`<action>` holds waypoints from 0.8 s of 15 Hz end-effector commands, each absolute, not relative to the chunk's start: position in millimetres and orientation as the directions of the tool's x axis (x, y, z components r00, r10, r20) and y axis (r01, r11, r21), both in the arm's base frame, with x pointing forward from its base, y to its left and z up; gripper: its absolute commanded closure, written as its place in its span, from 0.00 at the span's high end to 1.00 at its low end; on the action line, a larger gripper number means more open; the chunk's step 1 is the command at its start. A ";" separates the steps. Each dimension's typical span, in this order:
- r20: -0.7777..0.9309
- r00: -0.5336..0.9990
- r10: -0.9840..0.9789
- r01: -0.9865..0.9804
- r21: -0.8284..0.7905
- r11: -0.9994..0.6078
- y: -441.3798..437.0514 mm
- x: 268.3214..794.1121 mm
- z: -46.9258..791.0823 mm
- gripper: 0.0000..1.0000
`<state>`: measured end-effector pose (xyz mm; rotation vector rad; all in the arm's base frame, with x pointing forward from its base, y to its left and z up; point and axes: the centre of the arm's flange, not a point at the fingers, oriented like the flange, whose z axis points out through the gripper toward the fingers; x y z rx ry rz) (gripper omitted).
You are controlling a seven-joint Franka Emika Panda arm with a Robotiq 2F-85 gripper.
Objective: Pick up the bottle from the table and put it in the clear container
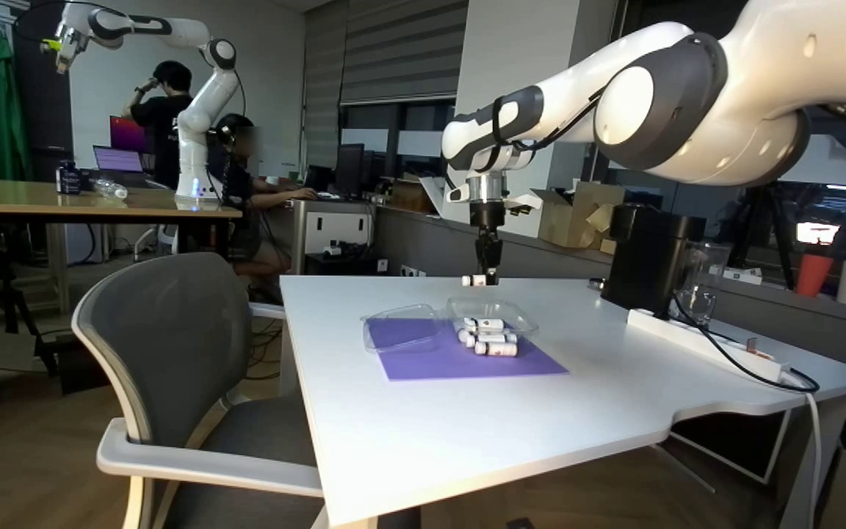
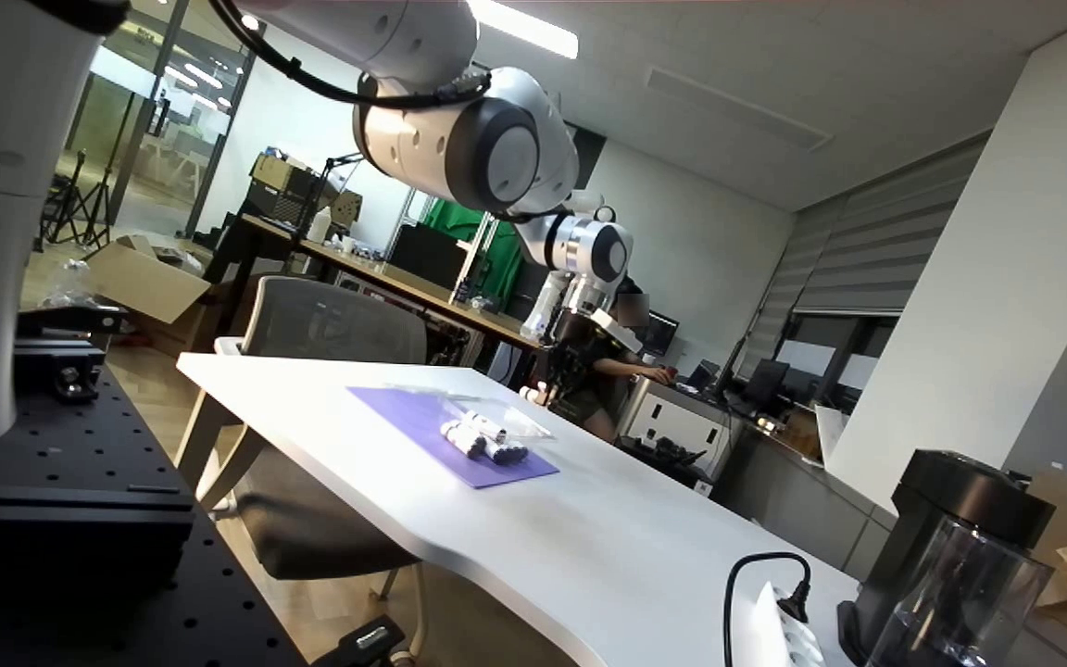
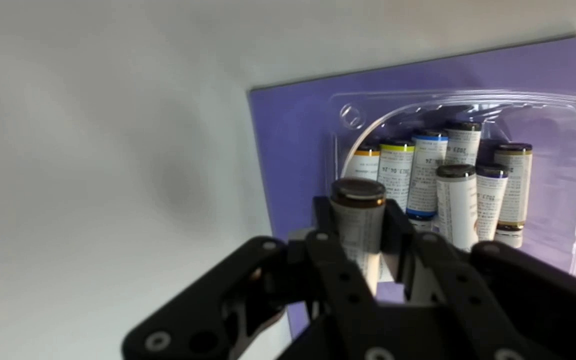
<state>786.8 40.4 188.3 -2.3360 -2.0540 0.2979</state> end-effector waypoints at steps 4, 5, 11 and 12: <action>-0.054 0.010 0.999 0.952 -0.304 -0.026 41.6 760.2 174.8 0.07; -0.042 0.001 0.999 0.944 -0.329 -0.014 40.1 757.8 172.6 0.07; -0.004 -0.046 0.999 0.936 -0.349 0.041 33.9 750.6 174.3 0.67; 0.003 -0.054 0.999 0.942 -0.332 0.052 33.6 749.6 181.4 0.73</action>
